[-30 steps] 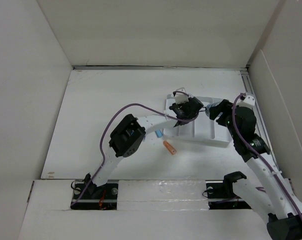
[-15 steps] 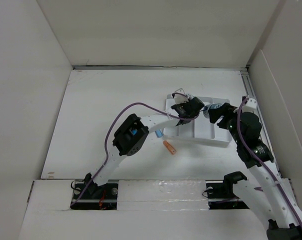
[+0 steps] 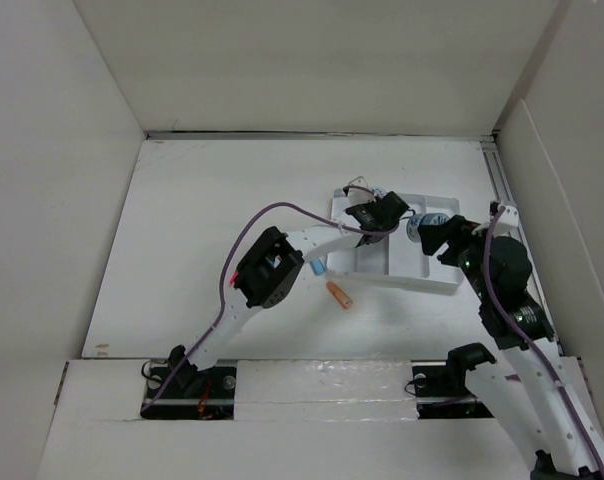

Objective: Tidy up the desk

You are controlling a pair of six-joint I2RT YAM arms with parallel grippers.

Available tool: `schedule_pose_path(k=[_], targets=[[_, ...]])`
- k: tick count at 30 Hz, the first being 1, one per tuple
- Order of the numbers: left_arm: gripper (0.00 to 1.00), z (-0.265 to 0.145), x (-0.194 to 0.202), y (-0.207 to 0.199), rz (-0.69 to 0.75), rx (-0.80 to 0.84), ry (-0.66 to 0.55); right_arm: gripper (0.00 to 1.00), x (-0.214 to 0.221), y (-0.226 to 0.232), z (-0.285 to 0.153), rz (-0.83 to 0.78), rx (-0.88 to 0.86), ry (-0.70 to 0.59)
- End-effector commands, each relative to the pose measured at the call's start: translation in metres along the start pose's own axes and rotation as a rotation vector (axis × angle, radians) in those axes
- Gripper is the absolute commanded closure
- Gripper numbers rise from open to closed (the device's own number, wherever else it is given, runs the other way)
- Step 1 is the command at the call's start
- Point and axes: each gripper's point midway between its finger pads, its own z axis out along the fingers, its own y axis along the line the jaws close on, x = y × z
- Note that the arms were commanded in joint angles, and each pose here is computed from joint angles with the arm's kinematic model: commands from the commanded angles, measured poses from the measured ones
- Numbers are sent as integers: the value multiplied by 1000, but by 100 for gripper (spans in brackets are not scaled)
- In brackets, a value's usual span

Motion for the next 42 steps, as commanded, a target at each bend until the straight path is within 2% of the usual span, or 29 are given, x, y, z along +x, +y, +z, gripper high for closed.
schedule_pose_path(k=[1, 4, 11, 13, 17, 20, 23, 25, 27, 31, 42], targets=[[61, 8, 0, 32, 35, -105, 42, 57, -26, 25, -10, 19, -114, -93], [69, 7, 4, 43, 129, -115, 92, 57, -25, 33, -15, 18, -162, -94], [74, 3, 14, 54, 315, -145, 184, 57, -31, 43, -29, 22, -210, -135], [74, 1, 24, 56, 343, -149, 241, 57, -31, 48, -31, 24, -234, -135], [75, 2, 24, 59, 390, -162, 253, 57, -29, 52, -31, 23, -249, -123], [84, -3, 31, 69, 407, -165, 289, 57, -27, 51, -30, 15, -246, -117], [88, -11, 31, 78, 425, -179, 308, 57, -26, 50, -31, 9, -241, -111], [87, -15, 25, 80, 439, -189, 295, 57, -26, 51, -31, 8, -248, -107], [80, -19, 20, 79, 462, -182, 285, 57, -25, 52, -30, 10, -255, -103], [74, -20, 26, 78, 475, -173, 295, 57, -24, 54, -29, 9, -263, -95], [72, -6, 48, 103, 529, -213, 328, 57, -18, 59, -23, 14, -289, -71]])
